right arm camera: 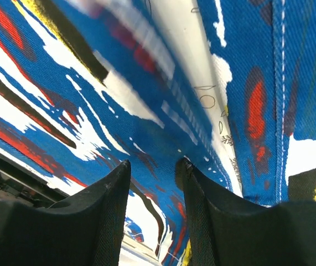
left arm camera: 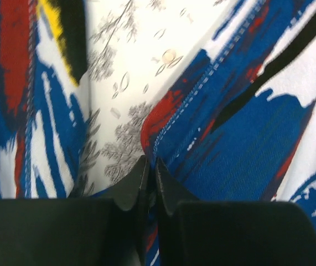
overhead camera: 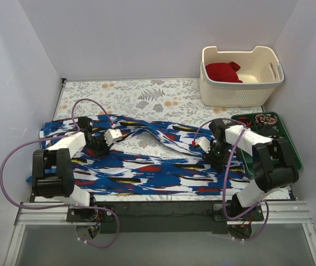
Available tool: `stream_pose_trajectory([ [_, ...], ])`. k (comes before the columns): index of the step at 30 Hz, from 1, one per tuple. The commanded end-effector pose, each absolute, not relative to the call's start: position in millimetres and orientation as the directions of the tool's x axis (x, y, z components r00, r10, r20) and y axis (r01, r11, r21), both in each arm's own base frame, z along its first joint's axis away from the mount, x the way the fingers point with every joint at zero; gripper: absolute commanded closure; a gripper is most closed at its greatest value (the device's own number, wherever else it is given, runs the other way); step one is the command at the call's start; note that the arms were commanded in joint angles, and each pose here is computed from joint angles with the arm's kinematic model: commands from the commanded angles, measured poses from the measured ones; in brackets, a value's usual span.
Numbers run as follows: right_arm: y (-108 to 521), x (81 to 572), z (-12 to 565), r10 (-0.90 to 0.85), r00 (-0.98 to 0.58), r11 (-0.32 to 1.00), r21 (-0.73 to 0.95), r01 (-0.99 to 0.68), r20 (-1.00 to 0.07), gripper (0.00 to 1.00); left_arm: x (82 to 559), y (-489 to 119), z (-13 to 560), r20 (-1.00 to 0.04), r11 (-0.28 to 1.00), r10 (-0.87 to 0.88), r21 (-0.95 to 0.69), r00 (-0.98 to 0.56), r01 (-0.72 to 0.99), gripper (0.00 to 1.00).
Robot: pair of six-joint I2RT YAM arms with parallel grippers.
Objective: Fold and stack the mixed laundry pile
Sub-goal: Flatten out the trousers at the center of the board.
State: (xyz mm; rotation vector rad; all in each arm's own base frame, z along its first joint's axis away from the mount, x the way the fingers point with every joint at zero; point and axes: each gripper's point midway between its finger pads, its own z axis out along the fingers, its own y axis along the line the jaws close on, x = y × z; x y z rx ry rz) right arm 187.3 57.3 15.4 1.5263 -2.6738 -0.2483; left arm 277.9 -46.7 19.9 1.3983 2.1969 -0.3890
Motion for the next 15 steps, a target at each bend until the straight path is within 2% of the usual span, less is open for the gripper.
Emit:
stream_pose_trajectory([
  [1, 40.1, 183.5, 1.8, -0.875, -0.484, 0.481, 0.127, -0.867, 0.007, 0.51, 293.4, 3.3, 29.0, -0.49, 0.487, 0.785, 0.112, -0.378, 0.866, 1.0],
  [3, 43.5, 189.2, 9.8, -0.874, -0.486, 0.481, 0.122, -0.868, -0.014, 0.51, 298.2, 15.4, 36.4, -0.489, 0.491, 0.789, 0.138, -0.372, 0.86, 1.0],
  [5, 59.3, 213.5, 28.8, -0.864, -0.493, 0.485, 0.1, -0.869, -0.1, 0.51, 292.7, 20.1, 42.8, -0.483, 0.497, 0.784, 0.112, -0.39, 0.861, 0.98],
  [6, 65.1, 217.0, 37.0, -0.858, -0.5, 0.488, 0.115, -0.865, -0.119, 0.51, 292.8, 17.8, 51.2, -0.495, 0.491, 0.782, 0.114, -0.379, 0.864, 0.91],
  [7, 76.3, 226.0, 46.4, -0.841, -0.514, 0.498, 0.128, -0.858, -0.167, 0.5, 291.0, 10.0, 65.1, -0.534, 0.483, 0.761, 0.087, -0.369, 0.871, 0.71],
  [9, 92.1, 255.4, 72.5, -0.819, -0.515, 0.507, 0.1, -0.856, -0.252, 0.5, 295.1, 1.7, 84.7, -0.584, 0.479, 0.738, 0.101, -0.338, 0.872, 0.62],
  [11, 106.2, 282.5, 98.0, -0.795, -0.508, 0.517, 0.067, -0.853, -0.333, 0.49, 308.1, -3.7, 108.6, -0.638, 0.513, 0.698, 0.129, -0.325, 0.849, 0.58],
  [15, 115.0, 314.0, 100.3, -0.783, -0.517, 0.534, 0.054, -0.844, -0.345, 0.5, 344.4, 6.6, 121.2, -0.673, 0.629, 0.624, 0.131, -0.397, 0.766, 0.56],
])
